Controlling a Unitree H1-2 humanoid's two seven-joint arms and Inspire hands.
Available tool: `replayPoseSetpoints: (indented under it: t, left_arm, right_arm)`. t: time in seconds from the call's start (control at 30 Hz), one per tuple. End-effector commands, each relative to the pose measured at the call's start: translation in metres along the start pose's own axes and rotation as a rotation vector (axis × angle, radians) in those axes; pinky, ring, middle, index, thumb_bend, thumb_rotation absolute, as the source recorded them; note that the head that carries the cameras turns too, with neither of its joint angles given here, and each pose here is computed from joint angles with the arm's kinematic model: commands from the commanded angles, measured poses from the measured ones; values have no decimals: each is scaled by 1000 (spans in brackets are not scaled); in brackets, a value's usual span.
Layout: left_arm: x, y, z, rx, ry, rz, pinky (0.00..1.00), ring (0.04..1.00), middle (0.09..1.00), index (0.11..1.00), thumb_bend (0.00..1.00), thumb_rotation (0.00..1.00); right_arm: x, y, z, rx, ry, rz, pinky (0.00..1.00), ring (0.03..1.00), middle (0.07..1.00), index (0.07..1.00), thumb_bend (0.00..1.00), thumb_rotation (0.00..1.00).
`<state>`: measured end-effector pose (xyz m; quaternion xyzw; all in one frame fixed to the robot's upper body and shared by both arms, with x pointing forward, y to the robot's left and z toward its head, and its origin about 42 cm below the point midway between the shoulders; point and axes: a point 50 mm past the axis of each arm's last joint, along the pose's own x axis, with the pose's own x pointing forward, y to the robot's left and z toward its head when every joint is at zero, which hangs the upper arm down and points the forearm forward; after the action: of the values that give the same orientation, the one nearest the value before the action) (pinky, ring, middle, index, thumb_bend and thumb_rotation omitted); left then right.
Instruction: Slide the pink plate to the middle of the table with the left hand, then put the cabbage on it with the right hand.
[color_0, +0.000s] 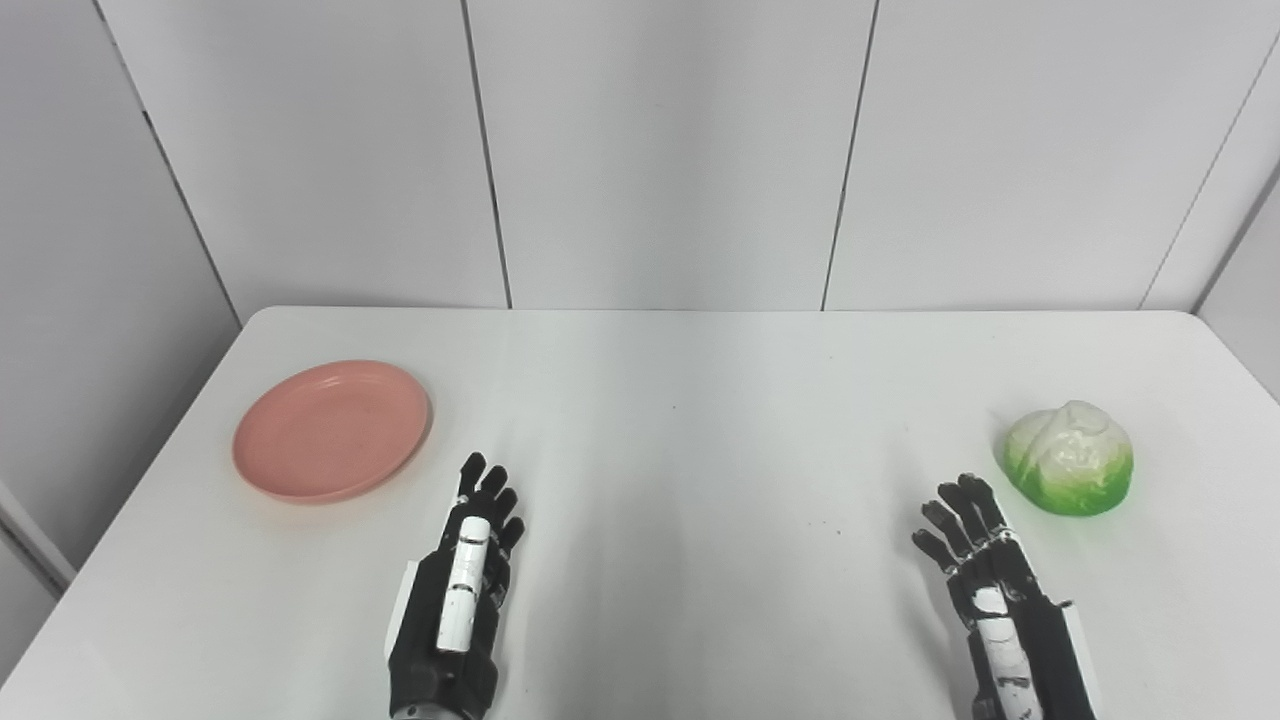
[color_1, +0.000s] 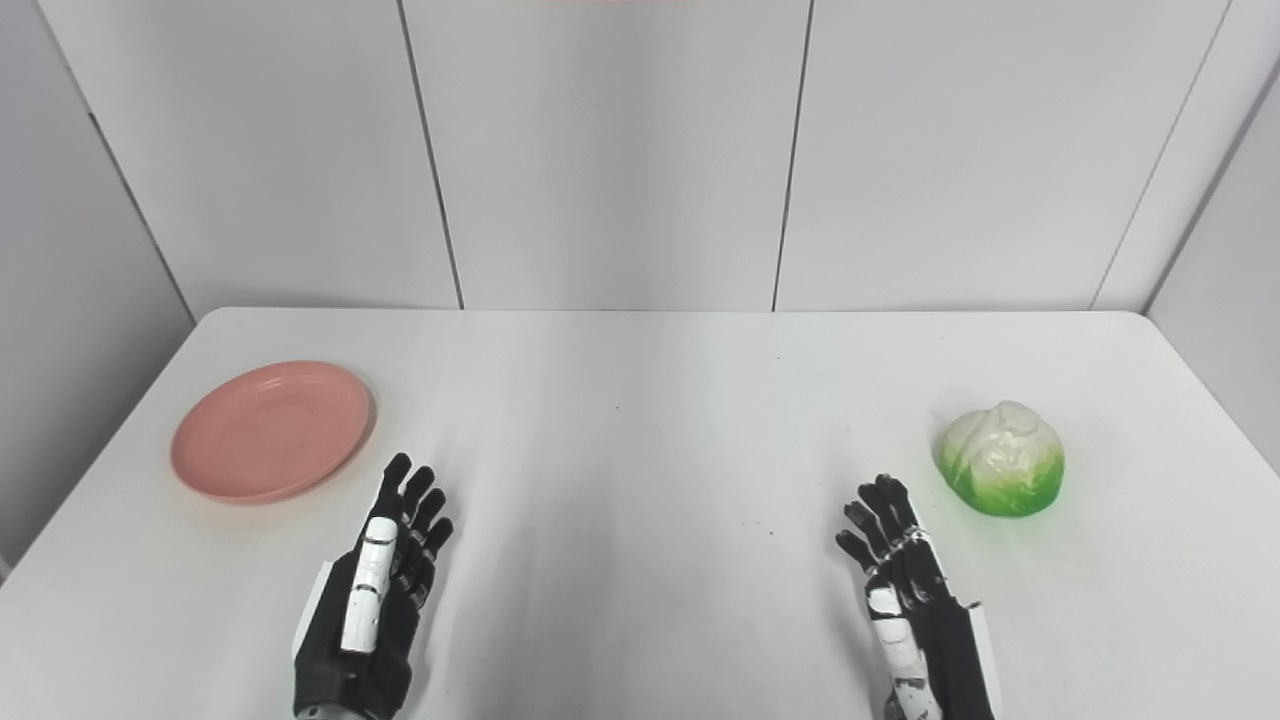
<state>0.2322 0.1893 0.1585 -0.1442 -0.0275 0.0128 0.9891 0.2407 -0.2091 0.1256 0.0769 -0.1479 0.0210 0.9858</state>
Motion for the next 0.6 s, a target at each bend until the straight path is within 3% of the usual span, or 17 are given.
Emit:
replayPoseSetpoints:
  t: [0.0, 0.3, 0.57]
  left_arm:
    - [-47, 12, -12, -12, 82, 92, 1000, 994, 1000, 1000, 687, 811]
    - [-49, 20, -4, -29, 83, 85, 1000, 1000, 1000, 1000, 625, 816]
    - [-50, 24, -1, -2, 69, 101, 1000, 999, 997, 1000, 591, 825]
  right_arm:
    - [-31, -1, 1, 7, 33, -29, 865, 895, 907, 903, 765, 768]
    - [-32, 14, 3, -13, 36, -24, 863, 898, 915, 908, 749, 801]
    - [-34, 19, 1, -37, 22, -32, 927, 930, 933, 922, 758, 832]
